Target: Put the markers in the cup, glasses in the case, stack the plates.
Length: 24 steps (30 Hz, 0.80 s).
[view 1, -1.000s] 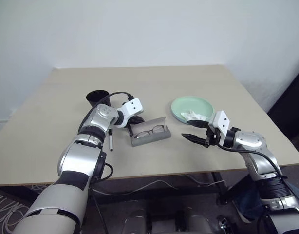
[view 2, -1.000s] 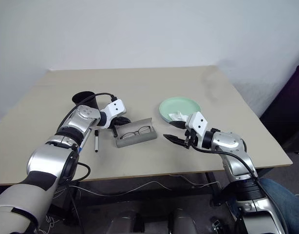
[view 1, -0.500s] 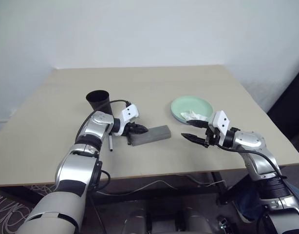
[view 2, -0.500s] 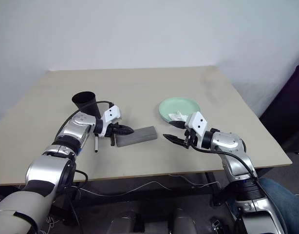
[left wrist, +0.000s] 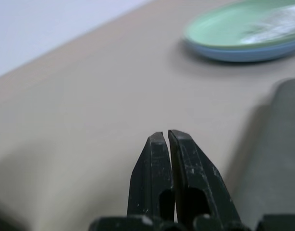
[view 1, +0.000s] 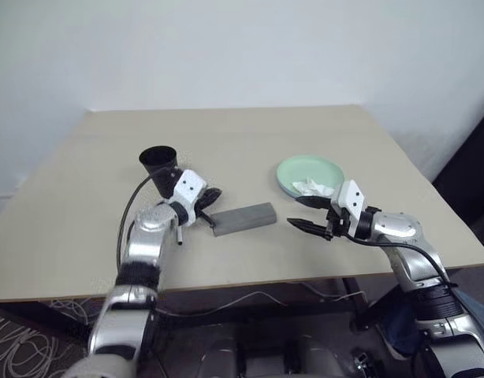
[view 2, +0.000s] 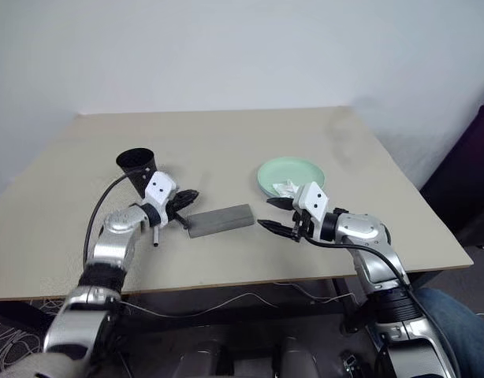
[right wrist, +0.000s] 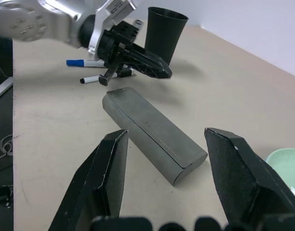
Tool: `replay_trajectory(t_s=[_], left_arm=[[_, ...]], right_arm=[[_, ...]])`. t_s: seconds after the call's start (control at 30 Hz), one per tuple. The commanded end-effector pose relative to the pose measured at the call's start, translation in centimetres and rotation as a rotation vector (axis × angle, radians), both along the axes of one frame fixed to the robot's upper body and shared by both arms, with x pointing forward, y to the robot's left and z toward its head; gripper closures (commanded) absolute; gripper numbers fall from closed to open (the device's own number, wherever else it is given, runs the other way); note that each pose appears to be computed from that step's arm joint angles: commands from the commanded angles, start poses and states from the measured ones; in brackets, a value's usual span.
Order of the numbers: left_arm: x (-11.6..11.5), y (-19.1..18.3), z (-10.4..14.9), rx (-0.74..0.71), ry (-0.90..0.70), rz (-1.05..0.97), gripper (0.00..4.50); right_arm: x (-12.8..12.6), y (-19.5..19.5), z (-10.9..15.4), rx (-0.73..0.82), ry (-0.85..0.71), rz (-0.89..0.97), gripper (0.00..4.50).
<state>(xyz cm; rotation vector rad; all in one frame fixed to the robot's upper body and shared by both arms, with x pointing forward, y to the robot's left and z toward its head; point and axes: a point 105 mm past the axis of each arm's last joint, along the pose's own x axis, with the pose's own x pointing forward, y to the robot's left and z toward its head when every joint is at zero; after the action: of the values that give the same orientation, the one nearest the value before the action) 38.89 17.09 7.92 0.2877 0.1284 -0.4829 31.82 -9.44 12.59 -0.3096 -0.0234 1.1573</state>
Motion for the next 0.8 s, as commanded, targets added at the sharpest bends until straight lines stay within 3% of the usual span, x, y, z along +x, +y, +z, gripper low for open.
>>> replay_trajectory(t_s=[0.03, 0.13, 0.23, 0.47, 0.8], left_arm=[[-0.3, 2.0, 2.1, -0.016, -0.073, 0.239, 4.46], [-1.6, 2.9, 1.5, -0.067, -0.051, 0.430, 4.46], [-2.1, 3.7, 1.4, -0.085, -0.040, 0.556, 3.93], [-1.9, 4.1, 1.3, -0.068, 0.011, 0.663, 1.48], [-1.1, 3.3, 0.6, -0.115, 0.121, 0.665, 1.48]], right_arm=[[0.2, 0.0, 1.3, 0.012, -0.039, 0.017, 1.75], [0.3, 0.0, 1.3, 0.013, -0.034, 0.027, 1.75], [0.3, 0.2, 1.2, 0.009, -0.027, 0.039, 1.75], [0.2, 0.5, 1.0, 0.008, -0.024, 0.049, 1.75], [0.0, 0.2, 0.7, 0.012, -0.021, 0.031, 1.75]])
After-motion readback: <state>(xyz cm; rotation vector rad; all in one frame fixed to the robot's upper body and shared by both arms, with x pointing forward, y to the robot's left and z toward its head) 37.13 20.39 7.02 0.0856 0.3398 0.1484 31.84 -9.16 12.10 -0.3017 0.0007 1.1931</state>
